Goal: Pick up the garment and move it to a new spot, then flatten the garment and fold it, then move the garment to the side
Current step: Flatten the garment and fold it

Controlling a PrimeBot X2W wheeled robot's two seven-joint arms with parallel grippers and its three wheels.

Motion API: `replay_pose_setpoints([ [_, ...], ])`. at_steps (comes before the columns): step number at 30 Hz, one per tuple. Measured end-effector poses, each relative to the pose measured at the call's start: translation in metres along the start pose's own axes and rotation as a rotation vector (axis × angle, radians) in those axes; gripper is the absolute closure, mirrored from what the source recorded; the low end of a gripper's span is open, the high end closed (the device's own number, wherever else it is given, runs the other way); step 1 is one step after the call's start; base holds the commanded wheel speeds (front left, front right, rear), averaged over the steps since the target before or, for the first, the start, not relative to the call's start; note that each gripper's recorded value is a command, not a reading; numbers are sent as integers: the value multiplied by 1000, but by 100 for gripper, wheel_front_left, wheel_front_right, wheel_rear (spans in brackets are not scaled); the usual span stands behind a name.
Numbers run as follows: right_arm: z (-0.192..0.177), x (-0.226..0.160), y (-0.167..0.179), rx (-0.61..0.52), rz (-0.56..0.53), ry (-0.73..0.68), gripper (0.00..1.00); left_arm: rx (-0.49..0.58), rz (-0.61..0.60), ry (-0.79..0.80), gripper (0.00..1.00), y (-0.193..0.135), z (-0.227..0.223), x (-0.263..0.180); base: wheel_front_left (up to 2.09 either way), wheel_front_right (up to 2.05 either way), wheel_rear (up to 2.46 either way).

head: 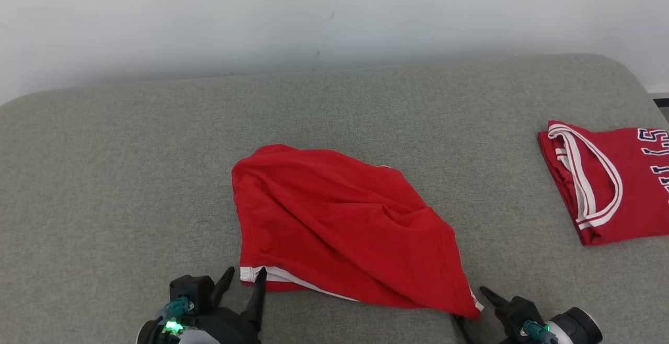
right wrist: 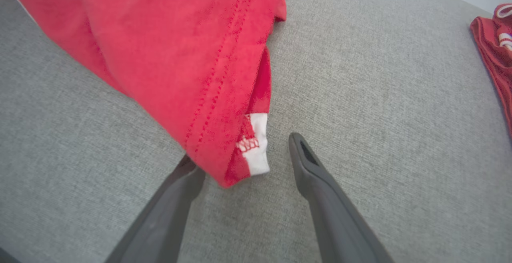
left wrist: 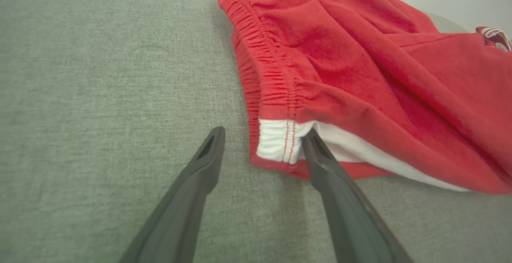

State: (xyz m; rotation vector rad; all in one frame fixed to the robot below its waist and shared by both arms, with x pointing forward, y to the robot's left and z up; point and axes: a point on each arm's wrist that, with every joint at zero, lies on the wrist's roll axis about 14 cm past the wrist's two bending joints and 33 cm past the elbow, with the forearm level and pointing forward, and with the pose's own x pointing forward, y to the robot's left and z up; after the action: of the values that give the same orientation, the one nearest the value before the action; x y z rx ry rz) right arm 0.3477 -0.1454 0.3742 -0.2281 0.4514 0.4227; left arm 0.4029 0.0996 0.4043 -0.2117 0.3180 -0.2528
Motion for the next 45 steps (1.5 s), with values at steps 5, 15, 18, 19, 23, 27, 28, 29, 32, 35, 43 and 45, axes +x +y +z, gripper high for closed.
replay_pose_setpoints([
  [5,7,3,7,-18,23,-29,18,-1,-17,3,79,-5,-1,2,0,0,0],
  [15,15,2,12,27,31,-52,100,-3,-36,-25,100,-11,8,1,0,0,0],
  [18,32,2,10,117,17,-105,100,-8,-49,-54,100,-15,15,-1,0,0,0],
  [19,40,2,11,162,15,-129,100,-12,-55,-72,100,-17,21,-2,0,0,0],
  [23,72,-1,10,298,29,-197,100,-12,-79,-171,100,-21,53,-3,0,0,0],
  [27,98,-6,8,445,71,-213,100,-46,-98,-259,100,-24,84,-5,0,0,0],
  [28,103,-7,7,501,82,-208,100,-56,-109,-276,100,-26,92,-4,0,0,0],
  [29,107,-7,7,552,94,-201,100,-50,-122,-293,100,-29,102,-2,0,0,0],
  [32,130,-1,-1,783,148,-187,100,-39,-164,-360,100,-32,150,10,0,0,0],
  [35,166,11,-11,910,213,-213,100,-45,-205,-380,100,-38,185,24,0,0,0],
  [43,289,50,-102,930,183,-437,100,-46,-245,-448,100,-29,293,77,0,0,0],
  [45,319,62,-125,941,155,-518,100,-92,-250,-492,100,-28,320,92,0,0,0],
])
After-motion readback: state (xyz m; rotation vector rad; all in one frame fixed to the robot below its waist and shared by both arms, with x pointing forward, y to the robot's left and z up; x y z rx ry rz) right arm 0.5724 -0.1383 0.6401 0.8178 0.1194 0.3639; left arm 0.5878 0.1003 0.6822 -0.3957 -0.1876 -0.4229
